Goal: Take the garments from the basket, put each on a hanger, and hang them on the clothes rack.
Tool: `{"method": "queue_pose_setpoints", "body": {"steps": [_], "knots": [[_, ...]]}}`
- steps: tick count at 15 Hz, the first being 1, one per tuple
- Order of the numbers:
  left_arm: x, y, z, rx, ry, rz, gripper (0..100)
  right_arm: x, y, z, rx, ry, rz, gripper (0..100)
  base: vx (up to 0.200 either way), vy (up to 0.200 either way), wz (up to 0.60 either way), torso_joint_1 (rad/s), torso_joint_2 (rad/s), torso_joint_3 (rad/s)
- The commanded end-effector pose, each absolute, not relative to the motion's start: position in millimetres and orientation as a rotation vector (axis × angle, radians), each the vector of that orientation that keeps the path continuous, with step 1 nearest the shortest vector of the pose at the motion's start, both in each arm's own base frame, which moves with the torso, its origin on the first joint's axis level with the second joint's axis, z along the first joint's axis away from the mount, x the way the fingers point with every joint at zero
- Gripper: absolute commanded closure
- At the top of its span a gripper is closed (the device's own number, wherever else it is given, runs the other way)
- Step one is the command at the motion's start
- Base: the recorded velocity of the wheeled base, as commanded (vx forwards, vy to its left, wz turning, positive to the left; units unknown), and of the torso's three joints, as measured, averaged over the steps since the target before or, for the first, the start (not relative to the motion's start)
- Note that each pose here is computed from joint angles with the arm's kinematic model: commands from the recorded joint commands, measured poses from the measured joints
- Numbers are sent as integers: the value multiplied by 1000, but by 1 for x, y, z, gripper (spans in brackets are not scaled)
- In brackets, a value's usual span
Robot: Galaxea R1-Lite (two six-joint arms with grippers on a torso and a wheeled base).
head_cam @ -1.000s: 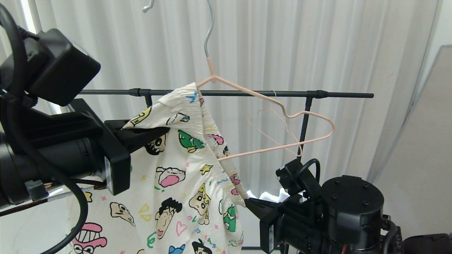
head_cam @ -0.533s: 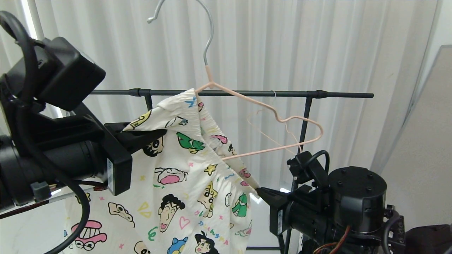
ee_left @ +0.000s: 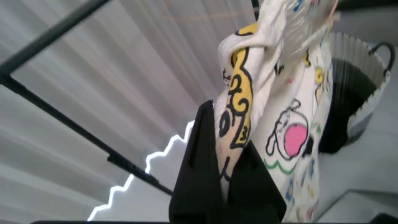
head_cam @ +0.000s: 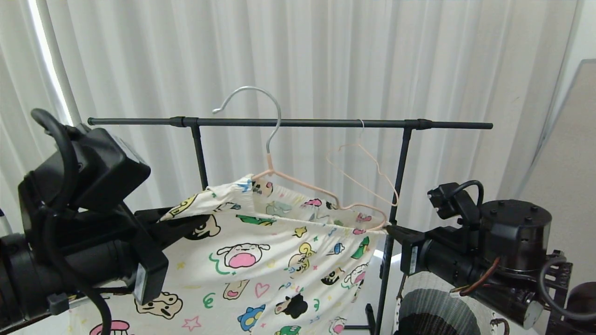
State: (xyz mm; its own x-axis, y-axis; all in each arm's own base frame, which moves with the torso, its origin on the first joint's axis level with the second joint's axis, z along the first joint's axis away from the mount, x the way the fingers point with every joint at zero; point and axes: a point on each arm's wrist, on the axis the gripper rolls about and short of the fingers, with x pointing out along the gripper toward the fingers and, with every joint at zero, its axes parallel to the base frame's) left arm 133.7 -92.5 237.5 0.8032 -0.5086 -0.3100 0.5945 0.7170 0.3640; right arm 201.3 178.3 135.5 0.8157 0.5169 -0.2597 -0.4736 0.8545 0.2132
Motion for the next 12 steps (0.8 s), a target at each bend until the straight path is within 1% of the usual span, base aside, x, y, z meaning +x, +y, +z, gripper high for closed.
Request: {"method": "queue_pose_setpoints", "body": {"steps": [1, 3, 4, 5, 6, 7, 9, 10, 11, 12], "knots": [[126, -87, 231, 471, 202, -612, 100, 204, 166, 140, 145, 298, 494, 100, 0, 0, 0, 0, 0, 0], [125, -83, 226, 476, 218, -597, 100, 205, 163, 140, 137, 293, 486, 100, 0, 0, 0, 0, 0, 0], [126, -80, 222, 510, 225, -584, 100, 204, 163, 142, 139, 288, 492, 100, 0, 0, 0, 0, 0, 0], [127, -76, 216, 564, 235, -574, 100, 203, 162, 144, 141, 281, 499, 100, 0, 0, 0, 0, 0, 0], [128, -73, 208, 624, 254, -567, 100, 202, 162, 148, 129, 268, 528, 100, 0, 0, 0, 0, 0, 0], [129, -73, 203, 651, 271, -574, 100, 199, 160, 153, 106, 249, 570, 100, 0, 0, 0, 0, 0, 0], [138, -78, 195, 659, 323, -580, 100, 194, 160, 160, 59, 213, 661, 100, 0, 0, 0, 0, 0, 0], [142, -80, 194, 662, 333, -566, 100, 192, 160, 161, 37, 208, 677, 100, 0, 0, 0, 0, 0, 0], [148, -83, 194, 638, 347, -529, 100, 187, 160, 163, 0, 215, 702, 100, 0, 0, 0, 0, 0, 0], [151, -85, 196, 594, 341, -501, 100, 182, 160, 164, -16, 226, 730, 100, 0, 0, 0, 0, 0, 0]]}}
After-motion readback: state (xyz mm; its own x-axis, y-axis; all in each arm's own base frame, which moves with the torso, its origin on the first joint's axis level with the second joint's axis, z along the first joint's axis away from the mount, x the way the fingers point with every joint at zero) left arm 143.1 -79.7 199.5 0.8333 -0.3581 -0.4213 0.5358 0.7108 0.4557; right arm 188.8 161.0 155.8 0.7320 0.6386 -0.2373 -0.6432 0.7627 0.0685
